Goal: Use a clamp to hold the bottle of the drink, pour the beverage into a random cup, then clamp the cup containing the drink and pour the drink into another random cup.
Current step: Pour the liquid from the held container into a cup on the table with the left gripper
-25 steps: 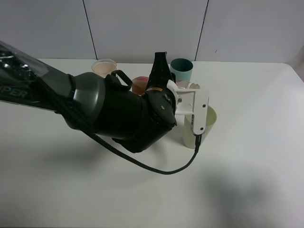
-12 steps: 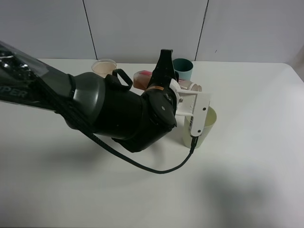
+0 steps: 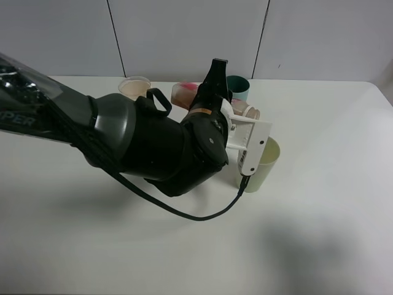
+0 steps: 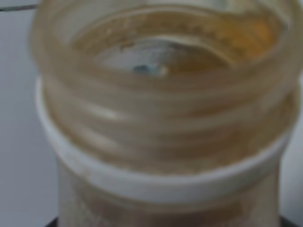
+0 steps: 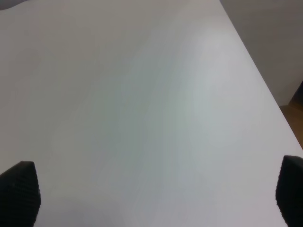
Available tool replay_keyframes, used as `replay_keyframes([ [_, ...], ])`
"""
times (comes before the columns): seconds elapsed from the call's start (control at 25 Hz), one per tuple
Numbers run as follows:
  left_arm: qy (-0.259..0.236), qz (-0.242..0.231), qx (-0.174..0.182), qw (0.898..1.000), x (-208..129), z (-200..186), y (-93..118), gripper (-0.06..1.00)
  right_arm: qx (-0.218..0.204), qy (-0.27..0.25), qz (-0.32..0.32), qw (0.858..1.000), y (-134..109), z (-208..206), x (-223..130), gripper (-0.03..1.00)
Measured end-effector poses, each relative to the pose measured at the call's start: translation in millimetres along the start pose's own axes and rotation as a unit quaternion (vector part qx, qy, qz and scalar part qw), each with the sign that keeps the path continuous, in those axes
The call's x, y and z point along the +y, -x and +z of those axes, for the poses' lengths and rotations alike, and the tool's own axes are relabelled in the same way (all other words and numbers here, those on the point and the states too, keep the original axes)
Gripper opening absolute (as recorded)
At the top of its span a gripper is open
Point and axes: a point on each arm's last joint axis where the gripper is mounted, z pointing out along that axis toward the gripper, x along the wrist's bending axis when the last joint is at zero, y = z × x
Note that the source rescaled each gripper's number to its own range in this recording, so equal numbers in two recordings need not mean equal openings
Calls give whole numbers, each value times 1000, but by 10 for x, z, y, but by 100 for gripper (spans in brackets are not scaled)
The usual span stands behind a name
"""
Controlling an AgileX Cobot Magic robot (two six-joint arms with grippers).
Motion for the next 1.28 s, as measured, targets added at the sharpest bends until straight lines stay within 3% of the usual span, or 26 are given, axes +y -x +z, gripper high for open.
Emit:
replay_keyframes([
  [0.8,9,54,17,998,18,0,-29,1,0,0,0,1000,0,0,0,100],
  [1.28,5,63,21,998,12,0,-38,1,0,0,0,1000,0,0,0,100],
])
